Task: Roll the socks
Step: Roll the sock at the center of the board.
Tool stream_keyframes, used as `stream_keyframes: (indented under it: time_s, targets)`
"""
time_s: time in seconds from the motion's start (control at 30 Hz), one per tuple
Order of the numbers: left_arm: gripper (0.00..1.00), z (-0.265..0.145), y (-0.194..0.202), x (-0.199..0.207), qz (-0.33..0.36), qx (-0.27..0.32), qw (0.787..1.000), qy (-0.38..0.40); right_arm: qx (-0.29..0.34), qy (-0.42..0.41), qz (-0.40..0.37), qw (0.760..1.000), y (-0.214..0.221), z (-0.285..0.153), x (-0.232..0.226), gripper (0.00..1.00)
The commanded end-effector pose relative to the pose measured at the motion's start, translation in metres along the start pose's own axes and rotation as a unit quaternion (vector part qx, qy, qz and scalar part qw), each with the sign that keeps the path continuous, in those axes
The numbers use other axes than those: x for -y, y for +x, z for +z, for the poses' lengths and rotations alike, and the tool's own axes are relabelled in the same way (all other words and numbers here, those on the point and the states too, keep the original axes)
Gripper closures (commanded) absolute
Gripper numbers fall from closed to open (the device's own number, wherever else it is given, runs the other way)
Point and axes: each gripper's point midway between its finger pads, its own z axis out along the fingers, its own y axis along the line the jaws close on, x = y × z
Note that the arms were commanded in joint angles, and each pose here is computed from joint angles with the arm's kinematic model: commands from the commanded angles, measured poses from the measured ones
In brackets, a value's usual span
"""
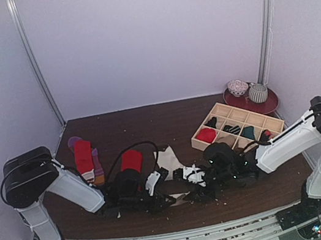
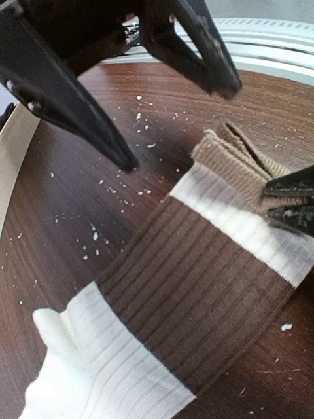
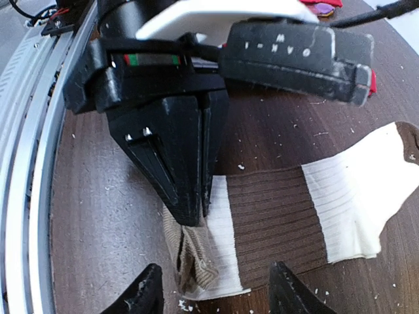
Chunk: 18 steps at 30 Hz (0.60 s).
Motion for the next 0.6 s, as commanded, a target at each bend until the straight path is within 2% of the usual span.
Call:
stream_keyframes:
  time_s: [0.0, 0.17, 0.3, 0.37, 0.4, 0.5, 0.57]
  targets:
    - [1.0, 0.0, 0.038, -0.02, -0.014, -0.066, 0.997, -0.035, 0.014, -0.019, -0.013, 1.0, -0.001, -0.003, -0.01, 0.43]
    - [1.0, 0.001, 0.036, -0.02, -0.011, -0.066, 0.997, -0.036, -0.024, -0.07, -0.01, 0.997, 0.012, 0.025, -0.021, 0.4]
    - [1.0, 0.0, 0.035, -0.019, -0.01, -0.065, 0.997, -0.036, -0.028, -0.067, -0.011, 0.997, 0.015, 0.036, -0.018, 0.41]
    - [1.0, -0.001, 0.035, -0.019, -0.01, -0.064, 0.997, -0.036, -0.034, -0.059, -0.009, 0.998, 0.018, 0.039, -0.015, 0.45]
    - [1.0, -0.001, 0.034, -0.02, -0.009, -0.063, 0.997, -0.037, -0.038, -0.056, -0.005, 0.998, 0.02, 0.04, -0.014, 0.52]
    - [1.0, -0.003, 0.033, -0.02, -0.008, -0.061, 0.997, -0.038, -0.061, -0.056, 0.025, 0.996, 0.027, 0.043, -0.013, 0.85]
    - [1.0, -0.005, 0.027, -0.02, -0.005, -0.051, 0.998, -0.043, -0.076, -0.061, 0.059, 0.993, 0.034, 0.043, -0.015, 0.95]
